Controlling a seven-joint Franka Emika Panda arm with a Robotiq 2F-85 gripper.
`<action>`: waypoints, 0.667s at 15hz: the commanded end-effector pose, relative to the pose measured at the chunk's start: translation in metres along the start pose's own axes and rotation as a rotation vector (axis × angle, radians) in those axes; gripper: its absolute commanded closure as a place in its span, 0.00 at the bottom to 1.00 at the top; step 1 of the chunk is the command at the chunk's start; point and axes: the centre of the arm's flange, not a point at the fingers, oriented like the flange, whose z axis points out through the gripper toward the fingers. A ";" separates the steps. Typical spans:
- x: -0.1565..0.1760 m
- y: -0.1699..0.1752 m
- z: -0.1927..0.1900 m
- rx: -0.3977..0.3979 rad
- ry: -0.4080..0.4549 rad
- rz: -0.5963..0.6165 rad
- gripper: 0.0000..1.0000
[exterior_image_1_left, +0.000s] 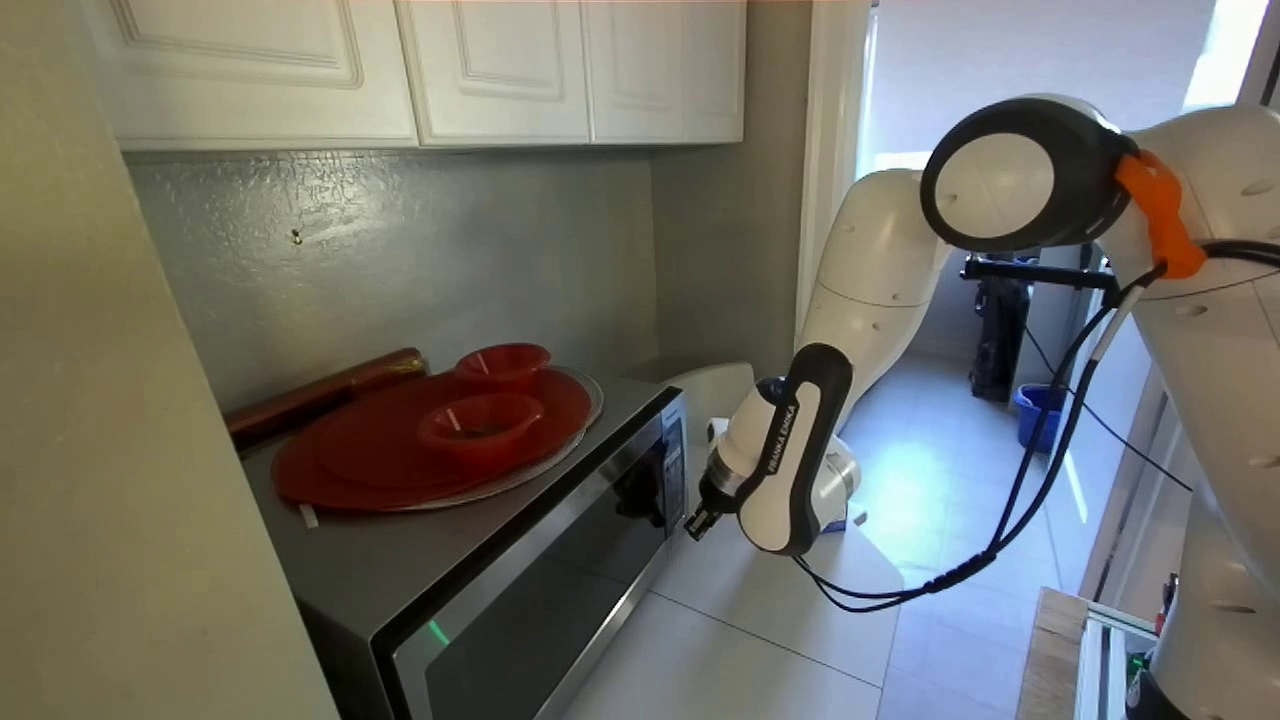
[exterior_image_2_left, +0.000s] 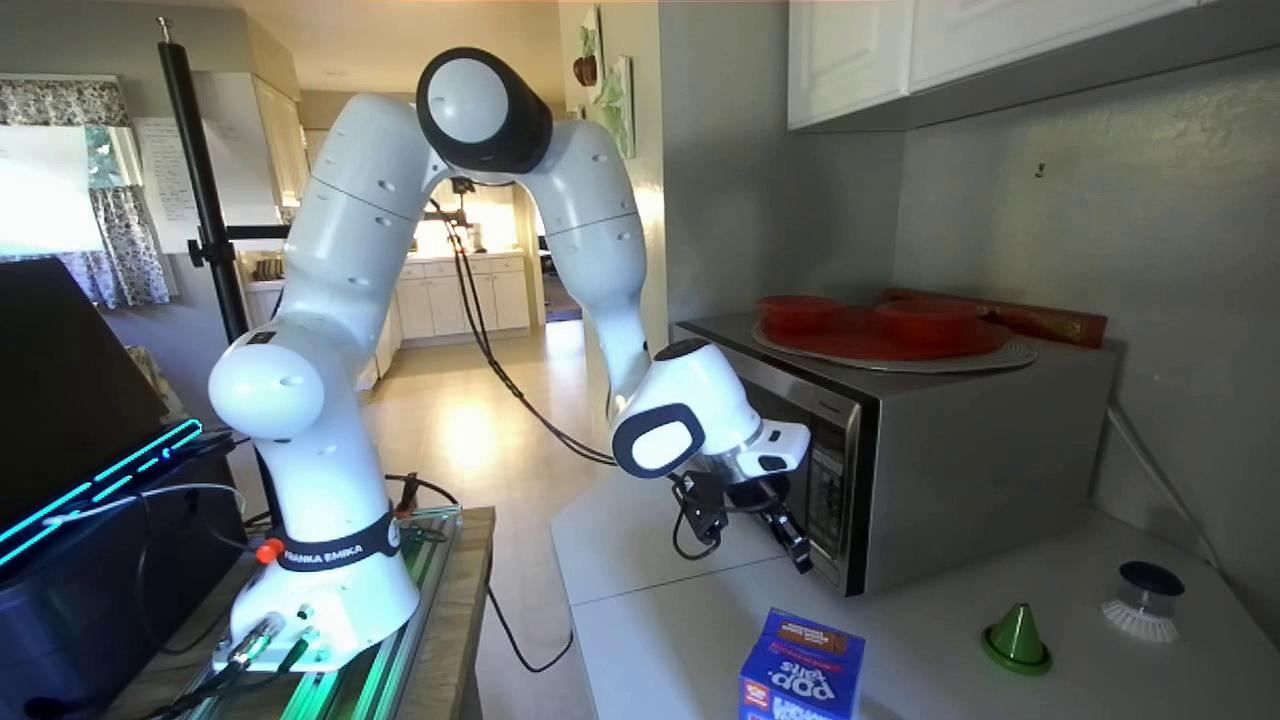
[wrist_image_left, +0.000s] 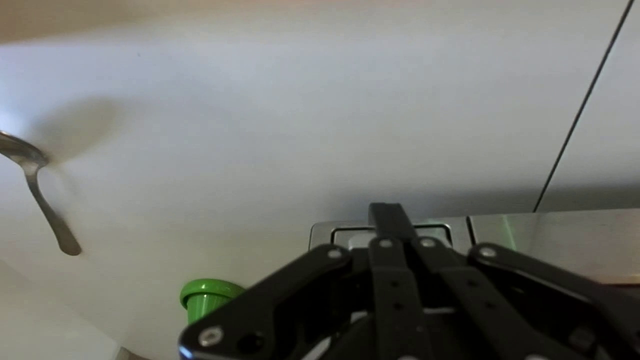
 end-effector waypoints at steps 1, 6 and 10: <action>0.007 -0.003 0.013 -0.002 0.028 0.006 1.00; 0.015 -0.005 0.024 0.000 0.027 0.006 1.00; 0.015 -0.006 0.031 0.001 0.026 0.007 1.00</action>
